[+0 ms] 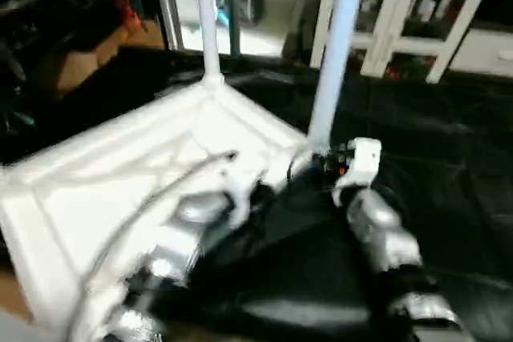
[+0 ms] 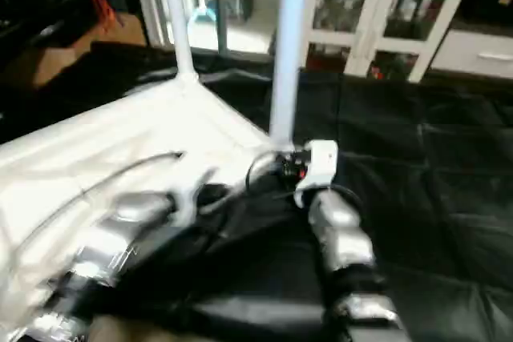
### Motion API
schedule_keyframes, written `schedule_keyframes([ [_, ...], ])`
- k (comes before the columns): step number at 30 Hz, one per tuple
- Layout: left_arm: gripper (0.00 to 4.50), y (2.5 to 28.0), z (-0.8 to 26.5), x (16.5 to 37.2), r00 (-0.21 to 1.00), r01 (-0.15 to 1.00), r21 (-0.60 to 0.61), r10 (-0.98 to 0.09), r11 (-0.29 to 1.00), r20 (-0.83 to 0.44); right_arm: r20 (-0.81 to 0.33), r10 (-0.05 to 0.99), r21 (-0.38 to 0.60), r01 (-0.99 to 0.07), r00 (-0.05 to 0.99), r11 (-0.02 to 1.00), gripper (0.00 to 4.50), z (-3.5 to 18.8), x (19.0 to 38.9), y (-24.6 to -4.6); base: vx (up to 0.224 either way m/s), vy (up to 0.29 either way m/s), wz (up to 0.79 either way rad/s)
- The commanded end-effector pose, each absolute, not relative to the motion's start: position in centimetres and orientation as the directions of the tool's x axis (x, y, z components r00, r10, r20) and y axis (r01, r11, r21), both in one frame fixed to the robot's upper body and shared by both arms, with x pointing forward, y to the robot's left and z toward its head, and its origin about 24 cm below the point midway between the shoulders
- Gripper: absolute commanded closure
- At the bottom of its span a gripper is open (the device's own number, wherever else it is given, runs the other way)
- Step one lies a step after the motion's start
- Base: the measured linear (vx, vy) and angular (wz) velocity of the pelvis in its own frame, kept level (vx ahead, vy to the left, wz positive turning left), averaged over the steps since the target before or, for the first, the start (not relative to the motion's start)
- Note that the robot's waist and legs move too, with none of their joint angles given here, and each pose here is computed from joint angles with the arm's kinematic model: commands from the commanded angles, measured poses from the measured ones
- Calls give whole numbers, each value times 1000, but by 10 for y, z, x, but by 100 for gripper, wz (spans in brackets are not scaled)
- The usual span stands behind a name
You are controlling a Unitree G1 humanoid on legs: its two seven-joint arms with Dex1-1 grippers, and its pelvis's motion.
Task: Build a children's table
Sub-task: Rotate leg to tighten
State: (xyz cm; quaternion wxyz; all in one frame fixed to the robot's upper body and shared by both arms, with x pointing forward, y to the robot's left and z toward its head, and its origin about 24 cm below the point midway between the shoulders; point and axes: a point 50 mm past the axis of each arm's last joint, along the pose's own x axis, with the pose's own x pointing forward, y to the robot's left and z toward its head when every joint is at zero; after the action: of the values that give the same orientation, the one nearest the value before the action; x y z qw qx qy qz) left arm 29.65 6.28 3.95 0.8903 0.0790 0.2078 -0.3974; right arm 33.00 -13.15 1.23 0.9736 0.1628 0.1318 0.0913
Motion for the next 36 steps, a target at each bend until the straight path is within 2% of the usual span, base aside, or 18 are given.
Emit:
schedule_keyframes([
  [1, 450, 19, 34, 271, 389, 881, -96, -824, 464, -412, -354, 290, 368, -153, 889, 917, 349, -15, 317, -109, 0, 0, 0],
  [3, 450, 23, 33, 269, 373, 890, -94, -831, 446, -412, -324, 299, 365, -173, 898, 915, 365, -11, 319, -111, 0, 0, 0],
  [4, 450, 40, 29, 266, 346, 908, -77, -839, 413, -420, -202, 376, 392, -277, 904, 877, 365, 6, 325, -117, 0, 0, 0],
  [5, 450, 41, 29, 266, 345, 908, -77, -839, 412, -420, -199, 378, 393, -279, 904, 876, 365, 7, 325, -118, 0, 0, 0],
  [6, 450, 59, 28, 260, 306, 927, -72, -852, 369, -424, -102, 434, 366, -371, 895, 853, 365, 23, 329, -130, 0, 0, 0],
  [7, 450, 69, 27, 257, 285, 934, -78, -859, 349, -426, -64, 457, 336, -412, 887, 847, 336, 32, 331, -138, 0, 0, 0],
  [9, 450, 87, 25, 251, 261, 938, -92, -855, 335, -448, -9, 518, 294, -493, 855, 819, 329, 47, 331, -153, 0, 0, 0],
  [10, 450, 90, 24, 250, 260, 937, -93, -852, 336, -454, 0, 535, 291, -512, 845, 809, 317, 49, 331, -155, 0, 0, 0],
  [11, 450, 105, 21, 247, 262, 934, -95, -839, 345, -478, 32, 639, 261, -623, 769, 737, 302, 61, 327, -164, 0, 0, 0],
  [13, 450, 114, 20, 246, 270, 928, -97, -831, 359, -487, 33, 703, 223, -691, 710, 687, 302, 68, 322, -170, 0, 0, 0],
  [17, 450, 130, 24, 239, 249, 930, -128, -846, 345, -471, 5, 820, 188, -806, 572, 561, 263, 80, 311, -190, 0, 0, 0],
  [22, 450, 133, 26, 239, 244, 932, -129, -852, 337, -464, -6, 874, 196, -856, 487, 478, 224, 84, 304, -191, 0, 0, 0],
  [24, 450, 132, 27, 241, 244, 934, -126, -855, 334, -458, -9, 910, 218, -887, 414, 406, 215, 82, 298, -181, 0, 0, 0],
  [25, 450, 132, 27, 241, 244, 934, -126, -855, 333, -457, -10, 913, 221, -889, 408, 400, 184, 82, 298, -181, 0, 0, 0],
  [28, 450, 128, 28, 243, 240, 937, -123, -859, 326, -453, -43, 944, 249, -912, 327, 327, 175, 77, 290, -172, 0, 0, 0],
  [29, 450, 126, 28, 243, 239, 938, -121, -860, 324, -452, -64, 941, 232, -913, 331, 337, 175, 74, 291, -171, 0, 0, 0],
  [30, 450, 126, 28, 244, 237, 939, -120, -861, 322, -451, -79, 935, 214, -911, 345, 354, 143, 72, 293, -171, 0, 0, 0],
  [36, 450, 125, 29, 245, 230, 943, -117, -864, 311, -448, -147, 863, 115, -858, 483, 500, 125, 62, 308, -166, 0, 0, 0],
])
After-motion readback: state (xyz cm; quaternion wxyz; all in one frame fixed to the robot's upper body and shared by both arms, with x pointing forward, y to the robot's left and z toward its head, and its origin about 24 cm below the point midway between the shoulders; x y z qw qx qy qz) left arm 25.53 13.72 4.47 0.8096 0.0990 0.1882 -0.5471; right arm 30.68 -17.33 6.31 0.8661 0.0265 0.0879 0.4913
